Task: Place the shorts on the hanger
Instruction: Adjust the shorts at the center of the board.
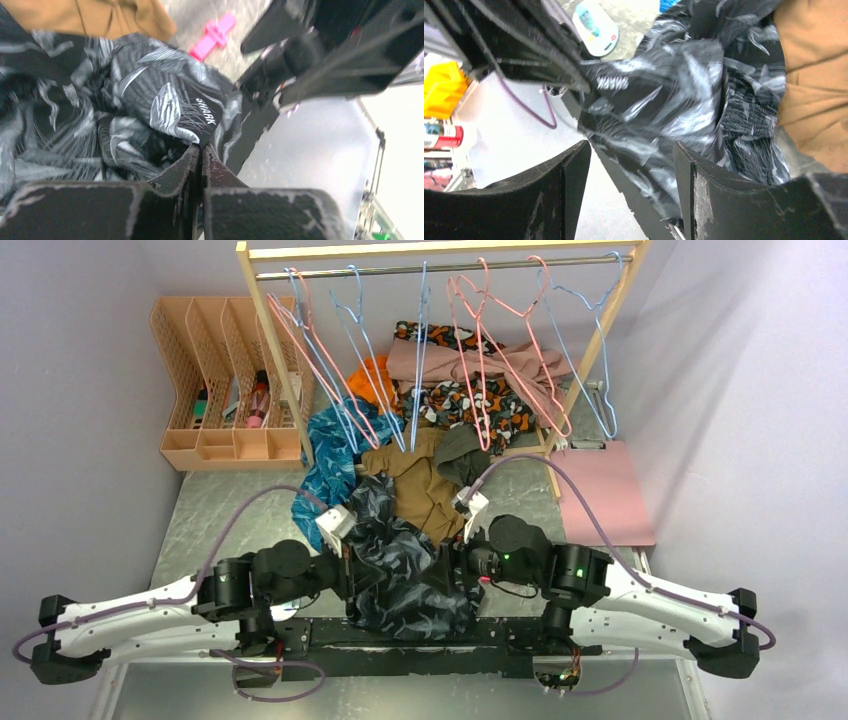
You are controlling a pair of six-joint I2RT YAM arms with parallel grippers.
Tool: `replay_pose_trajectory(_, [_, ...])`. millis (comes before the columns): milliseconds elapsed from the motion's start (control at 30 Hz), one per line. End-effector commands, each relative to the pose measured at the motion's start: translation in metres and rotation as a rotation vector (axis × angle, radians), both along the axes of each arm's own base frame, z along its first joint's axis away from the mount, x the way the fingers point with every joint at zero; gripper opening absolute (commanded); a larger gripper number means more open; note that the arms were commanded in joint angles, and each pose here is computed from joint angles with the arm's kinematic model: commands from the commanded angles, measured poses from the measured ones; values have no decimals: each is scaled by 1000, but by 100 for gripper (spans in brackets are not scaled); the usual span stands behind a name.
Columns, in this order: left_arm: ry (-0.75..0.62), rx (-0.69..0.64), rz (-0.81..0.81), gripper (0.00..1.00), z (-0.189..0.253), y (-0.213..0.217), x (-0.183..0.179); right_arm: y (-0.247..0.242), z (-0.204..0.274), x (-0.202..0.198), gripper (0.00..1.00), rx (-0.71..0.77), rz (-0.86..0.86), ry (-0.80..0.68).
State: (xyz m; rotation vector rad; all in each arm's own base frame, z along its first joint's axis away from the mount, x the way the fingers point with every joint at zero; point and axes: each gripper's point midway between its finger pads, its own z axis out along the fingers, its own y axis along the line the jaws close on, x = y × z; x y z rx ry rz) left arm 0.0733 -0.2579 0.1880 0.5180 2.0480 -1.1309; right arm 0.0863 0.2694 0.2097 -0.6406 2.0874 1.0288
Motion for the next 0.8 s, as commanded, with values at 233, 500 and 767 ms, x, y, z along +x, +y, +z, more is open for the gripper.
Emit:
replay_pose_trajectory(233, [69,-138,374,7,71,-3,52,20,27,-27,62,-4,244,-32])
replay_pose_trajectory(500, [177,-101,484,7,49,-20,63,39,9,-12,60,36,140,14])
replay_pose_trajectory(767, [142,-131,540,7,69,-25,76,41,-13,10,61,-98,-46,-26])
